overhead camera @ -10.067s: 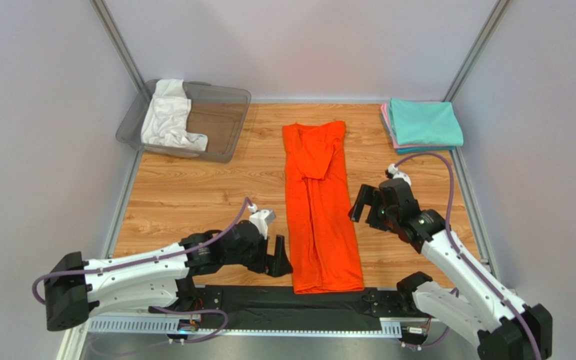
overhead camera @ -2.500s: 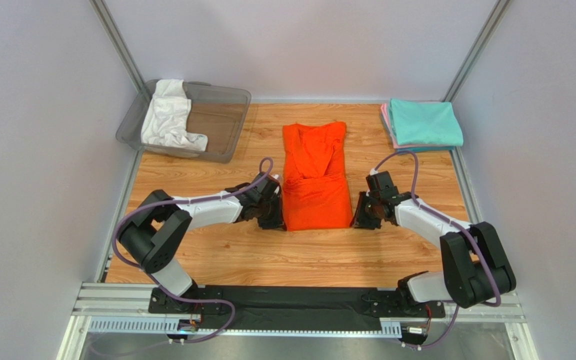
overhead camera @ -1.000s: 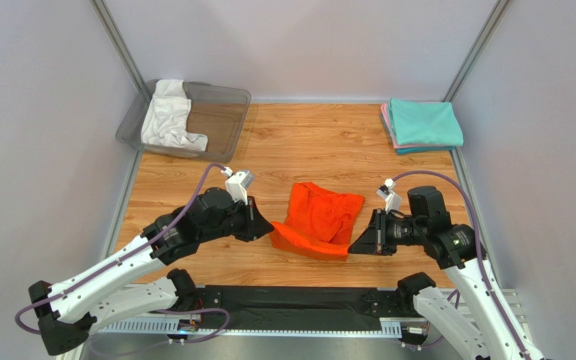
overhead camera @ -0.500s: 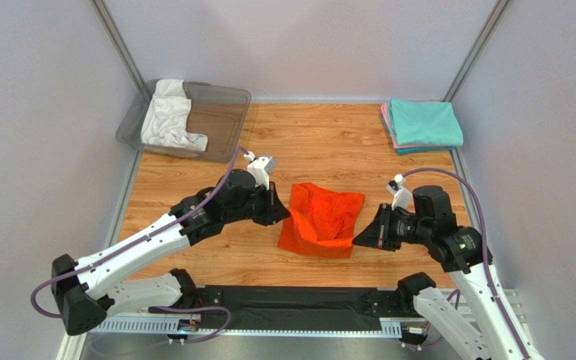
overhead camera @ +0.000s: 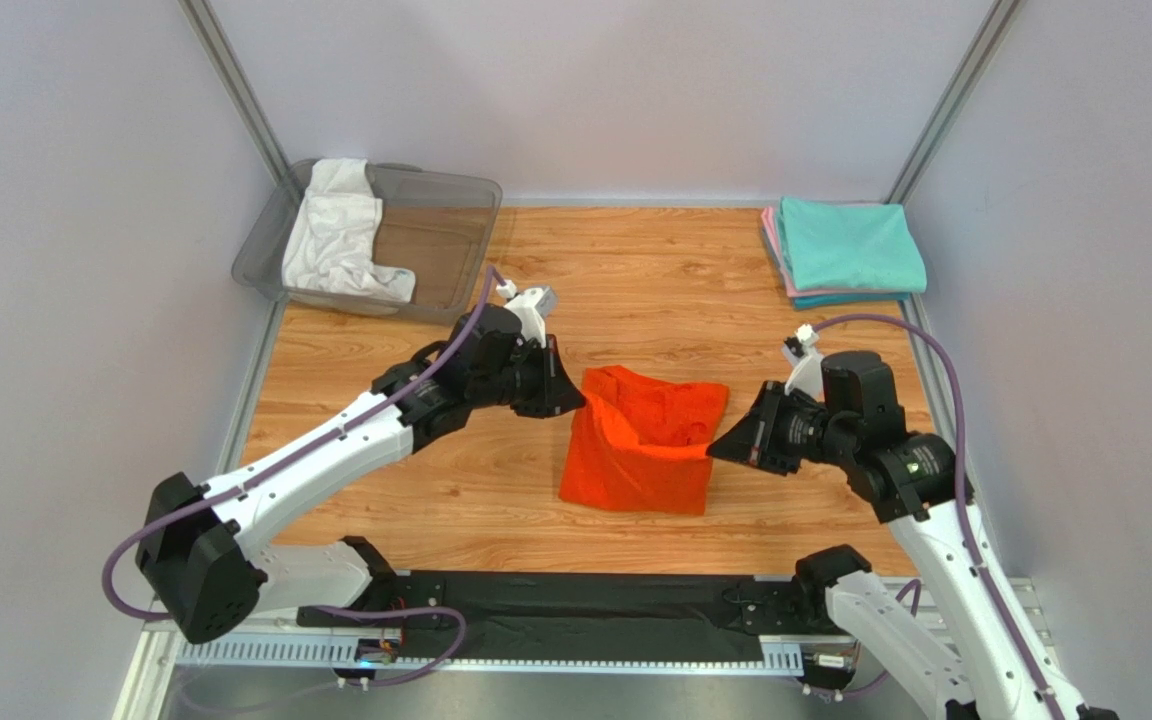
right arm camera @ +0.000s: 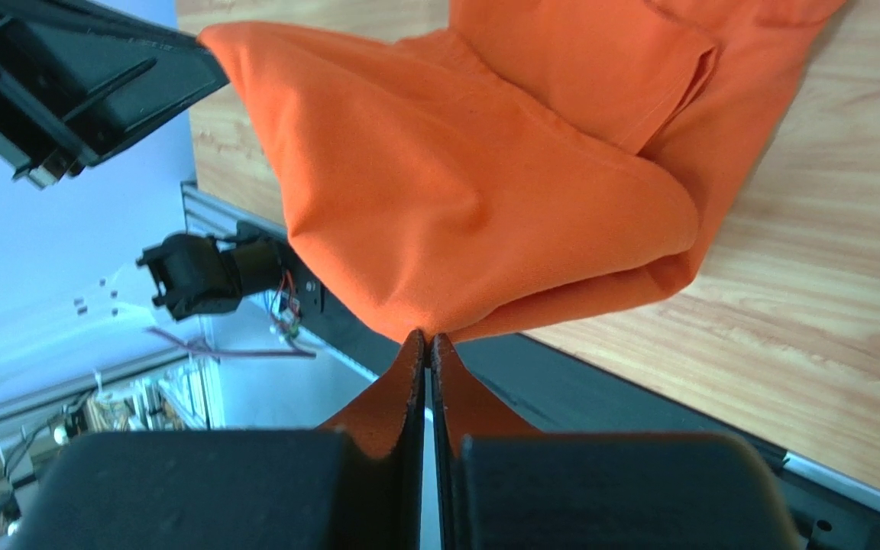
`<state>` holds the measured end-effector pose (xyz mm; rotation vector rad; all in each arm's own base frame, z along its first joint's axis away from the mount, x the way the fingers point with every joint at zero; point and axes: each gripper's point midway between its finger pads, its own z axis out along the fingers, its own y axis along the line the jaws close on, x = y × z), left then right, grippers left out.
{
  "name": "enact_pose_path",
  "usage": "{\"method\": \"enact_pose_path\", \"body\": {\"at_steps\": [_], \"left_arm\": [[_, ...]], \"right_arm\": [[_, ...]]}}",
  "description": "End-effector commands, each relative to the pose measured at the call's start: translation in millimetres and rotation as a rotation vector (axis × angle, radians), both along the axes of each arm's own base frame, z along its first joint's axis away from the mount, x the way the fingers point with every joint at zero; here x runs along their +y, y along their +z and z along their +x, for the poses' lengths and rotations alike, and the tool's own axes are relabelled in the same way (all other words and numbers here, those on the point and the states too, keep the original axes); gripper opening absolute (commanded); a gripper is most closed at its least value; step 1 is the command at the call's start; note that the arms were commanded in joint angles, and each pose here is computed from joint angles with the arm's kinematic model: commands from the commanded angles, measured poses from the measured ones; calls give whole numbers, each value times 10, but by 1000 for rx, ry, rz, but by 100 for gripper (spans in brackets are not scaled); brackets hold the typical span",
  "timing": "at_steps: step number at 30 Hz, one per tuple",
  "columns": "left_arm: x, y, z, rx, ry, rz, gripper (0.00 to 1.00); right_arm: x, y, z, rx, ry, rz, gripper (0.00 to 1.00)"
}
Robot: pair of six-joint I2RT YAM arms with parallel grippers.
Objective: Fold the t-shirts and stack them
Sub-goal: Fold the tshirt
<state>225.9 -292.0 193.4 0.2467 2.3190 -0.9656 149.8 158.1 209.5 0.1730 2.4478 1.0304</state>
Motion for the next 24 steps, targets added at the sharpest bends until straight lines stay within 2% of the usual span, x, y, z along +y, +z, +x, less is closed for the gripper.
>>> {"method": "enact_pose_path", "body": {"at_steps": [1, 5, 8, 18, 24], "left_arm": [[-155, 306, 197, -72, -37, -76, 0], [-166, 312, 396, -71, -19, -93, 0], [-164, 251, 550, -62, -1, -82, 0], [-209, -234, 1152, 40, 54, -27, 0], [-233, -526, 1422, 87, 84, 43, 0]], "right_arm": [[-40, 255, 326, -121, -64, -3, 0], [-196, 277, 592, -145, -158, -38, 0], [-252, 163, 767, -109, -176, -42, 0], [-379, -170, 1416, -88, -218, 5, 0], [-496, -501, 1770, -12, -277, -8, 0]]}}
